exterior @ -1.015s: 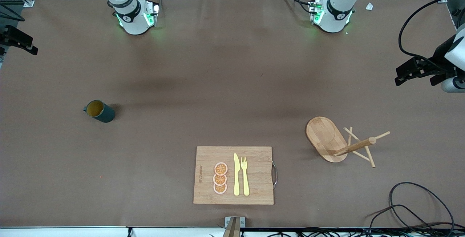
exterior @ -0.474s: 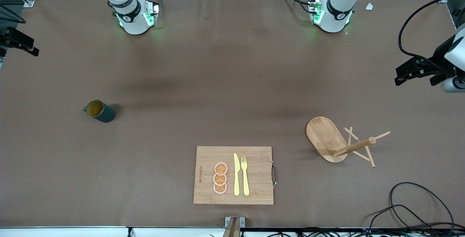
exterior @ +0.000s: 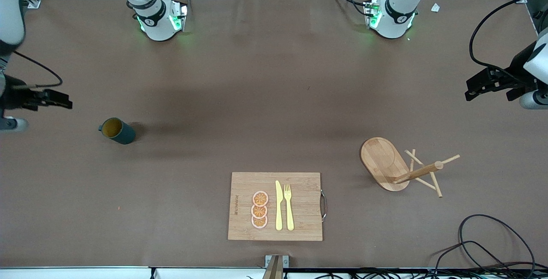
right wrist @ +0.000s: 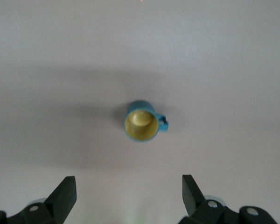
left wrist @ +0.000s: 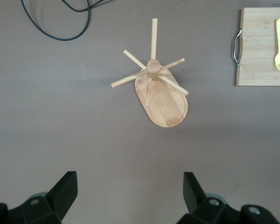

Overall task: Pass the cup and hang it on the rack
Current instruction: 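Lower the right gripper onto the teal mug rim and grasp it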

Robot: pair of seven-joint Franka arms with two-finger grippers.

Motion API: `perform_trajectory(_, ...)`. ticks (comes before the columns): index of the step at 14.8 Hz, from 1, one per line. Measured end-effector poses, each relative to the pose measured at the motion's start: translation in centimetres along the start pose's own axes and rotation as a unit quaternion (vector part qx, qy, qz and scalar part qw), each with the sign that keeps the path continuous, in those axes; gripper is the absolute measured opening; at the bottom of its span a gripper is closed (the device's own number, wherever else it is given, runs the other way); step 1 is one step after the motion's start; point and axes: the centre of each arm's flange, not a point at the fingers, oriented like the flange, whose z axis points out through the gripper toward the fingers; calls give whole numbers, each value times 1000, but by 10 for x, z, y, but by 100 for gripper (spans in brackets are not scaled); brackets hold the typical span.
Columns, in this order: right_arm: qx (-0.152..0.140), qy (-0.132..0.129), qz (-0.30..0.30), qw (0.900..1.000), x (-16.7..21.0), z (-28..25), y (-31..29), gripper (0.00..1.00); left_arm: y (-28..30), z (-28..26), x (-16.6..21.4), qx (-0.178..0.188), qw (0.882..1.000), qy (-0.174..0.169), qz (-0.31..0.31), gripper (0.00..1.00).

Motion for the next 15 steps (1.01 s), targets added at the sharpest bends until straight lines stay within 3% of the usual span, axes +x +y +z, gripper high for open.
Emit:
perform_trajectory(6,-11,29,-110,994,18,103,26,100,0,0,0,0,1000,0,0,100)
perform_trajectory(12,-14,47,-168,984,-5,201,32,100,0,0,0,0,1000,0,0,100)
perform_trajectory(15,-10,44,-189,981,-13,236,43,97,0,0,0,0,1000,0,0,100)
